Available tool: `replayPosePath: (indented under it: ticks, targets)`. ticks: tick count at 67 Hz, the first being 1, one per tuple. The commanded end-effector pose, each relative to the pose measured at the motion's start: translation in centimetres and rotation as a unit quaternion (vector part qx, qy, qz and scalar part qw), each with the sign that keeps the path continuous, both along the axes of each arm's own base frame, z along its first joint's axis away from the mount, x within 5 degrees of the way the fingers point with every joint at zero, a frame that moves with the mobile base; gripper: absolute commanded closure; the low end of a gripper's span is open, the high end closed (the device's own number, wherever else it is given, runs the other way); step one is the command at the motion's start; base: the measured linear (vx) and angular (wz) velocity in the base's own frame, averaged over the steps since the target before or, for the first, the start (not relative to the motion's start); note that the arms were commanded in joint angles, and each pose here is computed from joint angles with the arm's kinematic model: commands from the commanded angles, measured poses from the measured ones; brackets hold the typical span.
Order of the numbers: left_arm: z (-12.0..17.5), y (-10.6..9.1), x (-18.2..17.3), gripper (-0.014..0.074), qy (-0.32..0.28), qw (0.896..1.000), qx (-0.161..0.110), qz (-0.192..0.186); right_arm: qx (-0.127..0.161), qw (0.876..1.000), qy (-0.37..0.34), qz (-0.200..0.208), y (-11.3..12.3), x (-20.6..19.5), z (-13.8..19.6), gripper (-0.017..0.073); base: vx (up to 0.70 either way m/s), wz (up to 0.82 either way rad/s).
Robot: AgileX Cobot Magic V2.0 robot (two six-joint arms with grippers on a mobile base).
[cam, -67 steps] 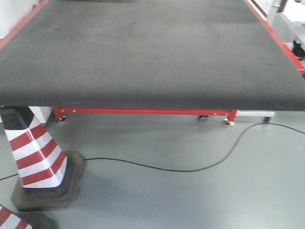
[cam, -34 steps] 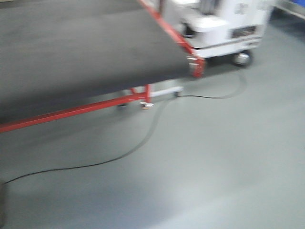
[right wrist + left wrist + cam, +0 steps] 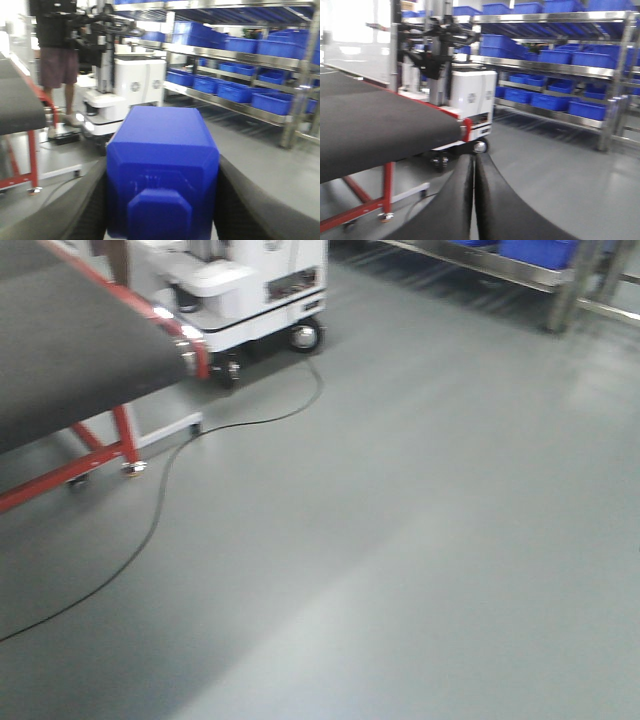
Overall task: Pour parts from conveyor to right shelf
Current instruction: 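Turn and drive the base down the aisle along the yellow line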
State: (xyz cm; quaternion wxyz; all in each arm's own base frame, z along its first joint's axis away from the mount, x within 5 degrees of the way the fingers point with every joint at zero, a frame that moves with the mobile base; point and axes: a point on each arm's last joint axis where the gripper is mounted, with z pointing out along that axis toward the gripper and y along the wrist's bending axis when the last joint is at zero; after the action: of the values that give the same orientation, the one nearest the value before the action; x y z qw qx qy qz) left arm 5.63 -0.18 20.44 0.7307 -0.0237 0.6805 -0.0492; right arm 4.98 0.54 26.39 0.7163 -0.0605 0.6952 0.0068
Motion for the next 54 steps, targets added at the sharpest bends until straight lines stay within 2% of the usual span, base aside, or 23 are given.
replayPosePath:
  ticks: [1,54]
  targets:
    - [-0.14,-0.03,-0.04,0.06,-0.031,0.999,-0.009,-0.003,-0.001,0.999,-0.05,-0.004,-0.07,-0.11,1.59,0.0564,-0.19,-0.69]
    - [-0.14,-0.03,-0.04,0.06,-0.031,0.999,-0.009,-0.003,-0.001,0.999,-0.05,-0.004,-0.07,-0.11,1.59,0.0564,-0.15,-0.72]
